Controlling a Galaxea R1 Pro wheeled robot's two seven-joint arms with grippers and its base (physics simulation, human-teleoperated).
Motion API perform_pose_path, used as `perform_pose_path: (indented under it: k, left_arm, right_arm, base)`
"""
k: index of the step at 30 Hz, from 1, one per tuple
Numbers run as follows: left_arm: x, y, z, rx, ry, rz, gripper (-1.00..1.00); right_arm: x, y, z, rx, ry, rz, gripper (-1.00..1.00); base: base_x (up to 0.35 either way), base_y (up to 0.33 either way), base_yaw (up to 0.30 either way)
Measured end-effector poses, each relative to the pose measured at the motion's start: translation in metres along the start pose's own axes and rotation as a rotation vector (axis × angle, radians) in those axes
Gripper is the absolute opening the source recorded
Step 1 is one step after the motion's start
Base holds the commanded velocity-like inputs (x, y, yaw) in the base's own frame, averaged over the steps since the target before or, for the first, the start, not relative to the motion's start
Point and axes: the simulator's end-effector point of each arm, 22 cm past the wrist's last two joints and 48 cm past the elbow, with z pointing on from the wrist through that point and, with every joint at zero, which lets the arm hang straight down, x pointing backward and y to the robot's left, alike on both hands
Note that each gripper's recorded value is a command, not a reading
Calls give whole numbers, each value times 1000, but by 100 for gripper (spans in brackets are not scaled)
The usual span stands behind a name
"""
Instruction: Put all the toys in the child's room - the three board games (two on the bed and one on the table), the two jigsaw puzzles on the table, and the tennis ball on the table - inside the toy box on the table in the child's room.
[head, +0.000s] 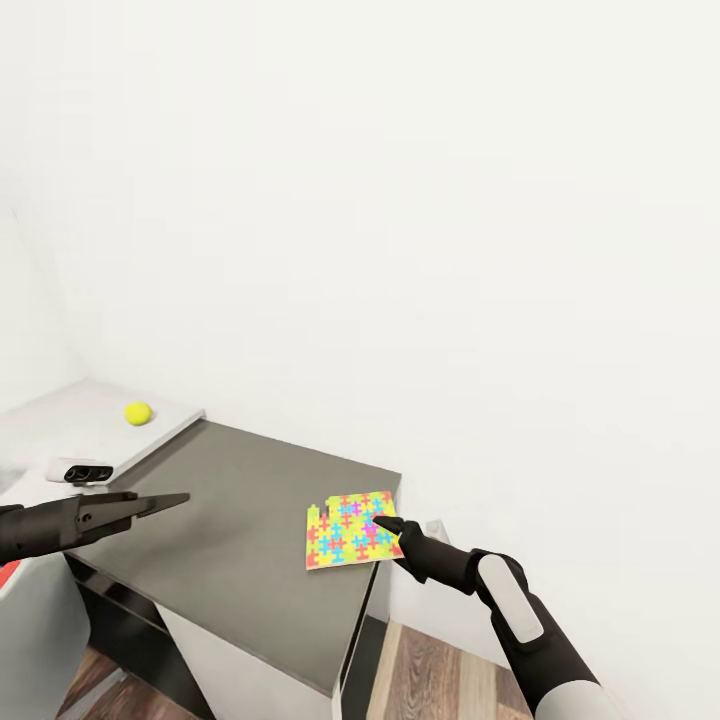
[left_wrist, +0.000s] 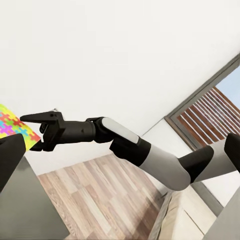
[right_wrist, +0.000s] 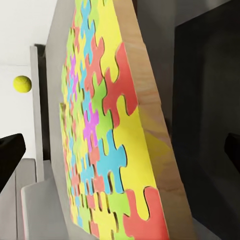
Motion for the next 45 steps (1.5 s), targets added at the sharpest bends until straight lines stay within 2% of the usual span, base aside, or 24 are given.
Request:
perform_pose_path:
  k: [8, 9, 17, 34, 45]
  left_arm:
    - [0, 0, 0, 0, 0, 1, 100]
    - [0, 0, 0, 0, 0, 1, 100]
    - [0, 0, 0, -1, -1, 1, 100]
    - [-22, -19, 3, -1, 4, -7, 100]
    - [-35, -30, 0, 4, -11, -3, 100]
  right_arm:
    - [-2, 0, -1, -1, -6, 4, 100]
    - [-2, -1, -1, -1, -5, 4, -100]
    - [-2, 1, -1, -8, -6, 11, -100]
    - [-7, 28, -11, -6, -5, 11, -100]
    - [-9, 38, -16, -1, -5, 6, -100]
  base:
    - [0, 0, 8]
    - [0, 0, 1]
    - [0, 0, 0]
    - [0, 0, 0]
    - [0, 0, 0]
